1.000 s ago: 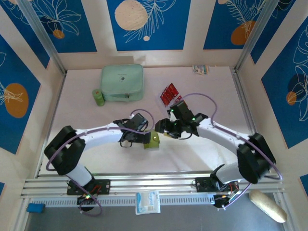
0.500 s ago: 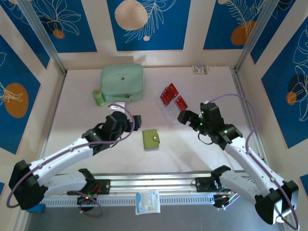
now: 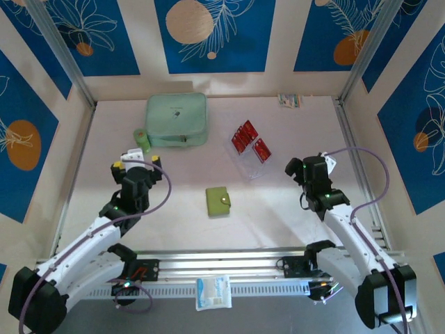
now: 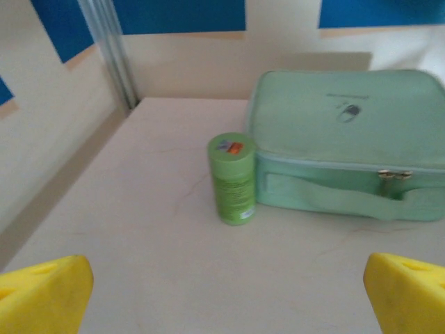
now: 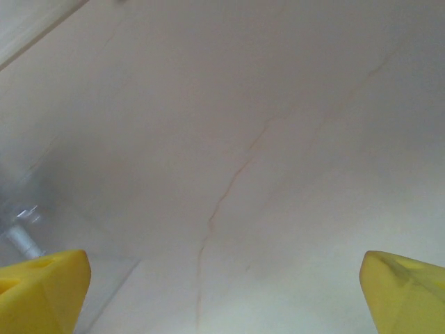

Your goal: Put the credit cards into the card holder

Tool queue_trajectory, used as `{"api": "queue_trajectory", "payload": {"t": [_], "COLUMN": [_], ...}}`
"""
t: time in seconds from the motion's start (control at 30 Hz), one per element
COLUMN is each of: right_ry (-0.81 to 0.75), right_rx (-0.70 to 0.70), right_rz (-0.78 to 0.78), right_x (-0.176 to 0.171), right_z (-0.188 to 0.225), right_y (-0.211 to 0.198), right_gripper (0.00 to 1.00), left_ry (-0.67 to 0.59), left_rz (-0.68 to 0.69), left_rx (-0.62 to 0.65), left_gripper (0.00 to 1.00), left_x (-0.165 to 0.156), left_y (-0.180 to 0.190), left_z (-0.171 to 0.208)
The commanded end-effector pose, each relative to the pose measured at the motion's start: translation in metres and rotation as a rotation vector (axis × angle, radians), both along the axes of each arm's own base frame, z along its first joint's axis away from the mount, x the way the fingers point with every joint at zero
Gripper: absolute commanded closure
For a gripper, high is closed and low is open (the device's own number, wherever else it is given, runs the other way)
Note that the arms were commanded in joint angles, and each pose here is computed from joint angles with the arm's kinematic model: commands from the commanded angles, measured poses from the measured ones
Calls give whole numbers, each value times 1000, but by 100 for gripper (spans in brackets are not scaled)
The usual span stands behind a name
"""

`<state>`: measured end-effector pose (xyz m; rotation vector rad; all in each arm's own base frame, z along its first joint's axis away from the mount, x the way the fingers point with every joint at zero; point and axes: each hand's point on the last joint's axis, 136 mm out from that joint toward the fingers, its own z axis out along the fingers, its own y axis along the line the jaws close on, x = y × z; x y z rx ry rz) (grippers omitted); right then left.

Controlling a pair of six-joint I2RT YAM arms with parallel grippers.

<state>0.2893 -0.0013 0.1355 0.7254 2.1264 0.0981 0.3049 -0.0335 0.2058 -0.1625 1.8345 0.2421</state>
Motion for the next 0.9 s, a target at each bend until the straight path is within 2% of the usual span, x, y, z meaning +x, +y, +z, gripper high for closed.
{"api": "queue_trajectory", "payload": {"t": [0.0, 0.17, 0.27, 0.47, 0.6, 0.87], "right_ry": [-43, -75, -105, -127, -170, -282], "right_rx": [-92, -207, -263, -312, -328, -318], "right_rz": [-118, -207, -203, -46, 53, 204], "right_x": [6, 12, 20, 52, 68, 81], "right_z": [1, 3, 4, -12, -21, -13], "right_y": [-33, -60, -65, -47, -33, -17], "right_gripper": [1, 1, 1, 1, 1, 1], "left_ry": [-56, 9, 29, 62, 11, 5], "left_rz": [17, 56, 69, 84, 32, -61], "left_rx": [92, 116, 126, 164, 164, 105], "left_gripper": [0, 0, 0, 0, 0, 0], "left_x": [13, 28, 36, 52, 65, 77], "left_y": [13, 32, 38, 46, 40, 30], "left_z": [6, -18, -37, -78, -76, -92]}}
